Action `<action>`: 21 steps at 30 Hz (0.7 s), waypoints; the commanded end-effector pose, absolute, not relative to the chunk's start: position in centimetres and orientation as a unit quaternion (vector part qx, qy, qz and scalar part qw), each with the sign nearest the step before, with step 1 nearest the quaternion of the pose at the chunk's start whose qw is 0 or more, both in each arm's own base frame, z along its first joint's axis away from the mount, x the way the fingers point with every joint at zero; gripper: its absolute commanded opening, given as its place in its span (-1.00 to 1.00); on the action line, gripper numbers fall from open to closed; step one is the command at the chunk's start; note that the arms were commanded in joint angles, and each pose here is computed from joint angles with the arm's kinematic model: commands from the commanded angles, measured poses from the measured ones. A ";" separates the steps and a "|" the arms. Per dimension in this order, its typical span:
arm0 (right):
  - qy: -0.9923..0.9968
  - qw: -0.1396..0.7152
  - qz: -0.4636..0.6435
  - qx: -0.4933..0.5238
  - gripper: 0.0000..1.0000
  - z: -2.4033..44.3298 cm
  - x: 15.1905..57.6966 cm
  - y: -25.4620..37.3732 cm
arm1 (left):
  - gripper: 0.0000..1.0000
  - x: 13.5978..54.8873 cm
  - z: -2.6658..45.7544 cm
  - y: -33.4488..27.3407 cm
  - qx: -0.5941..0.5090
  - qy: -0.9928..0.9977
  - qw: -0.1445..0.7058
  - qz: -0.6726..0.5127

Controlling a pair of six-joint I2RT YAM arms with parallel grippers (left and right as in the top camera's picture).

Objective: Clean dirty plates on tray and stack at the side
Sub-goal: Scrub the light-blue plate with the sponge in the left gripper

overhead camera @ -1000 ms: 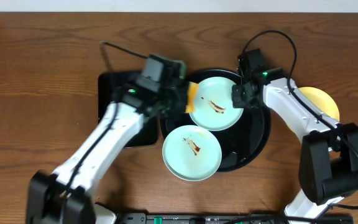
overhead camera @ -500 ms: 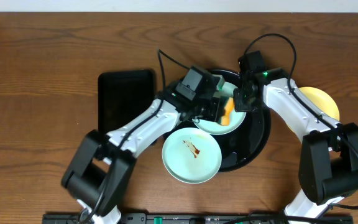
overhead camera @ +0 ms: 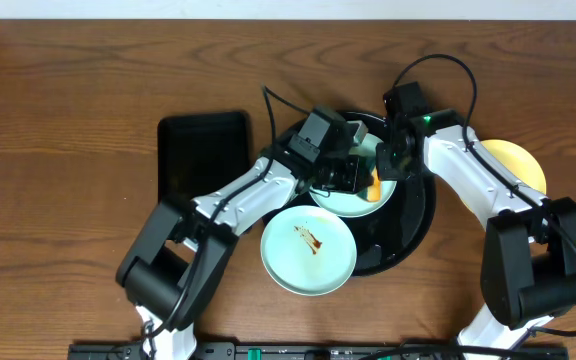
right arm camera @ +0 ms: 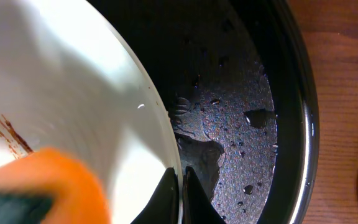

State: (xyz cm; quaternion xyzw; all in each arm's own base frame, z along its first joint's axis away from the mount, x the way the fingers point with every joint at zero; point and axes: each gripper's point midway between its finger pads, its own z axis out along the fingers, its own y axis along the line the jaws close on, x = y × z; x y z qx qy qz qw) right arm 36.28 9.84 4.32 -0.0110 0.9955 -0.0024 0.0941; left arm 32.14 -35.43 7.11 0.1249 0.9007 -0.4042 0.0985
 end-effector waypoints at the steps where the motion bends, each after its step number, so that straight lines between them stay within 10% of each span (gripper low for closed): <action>1: 0.995 0.097 -0.004 -0.015 -0.98 4.6 36.1 10.2 | -0.85 32.1 5.9 -35.7 0.115 0.902 0.080 -0.408; 21: 0.997 0.072 -0.024 -0.023 -0.98 4.0 34.6 9.9 | -0.85 34.5 2.9 -33.8 0.077 0.927 0.110 -0.350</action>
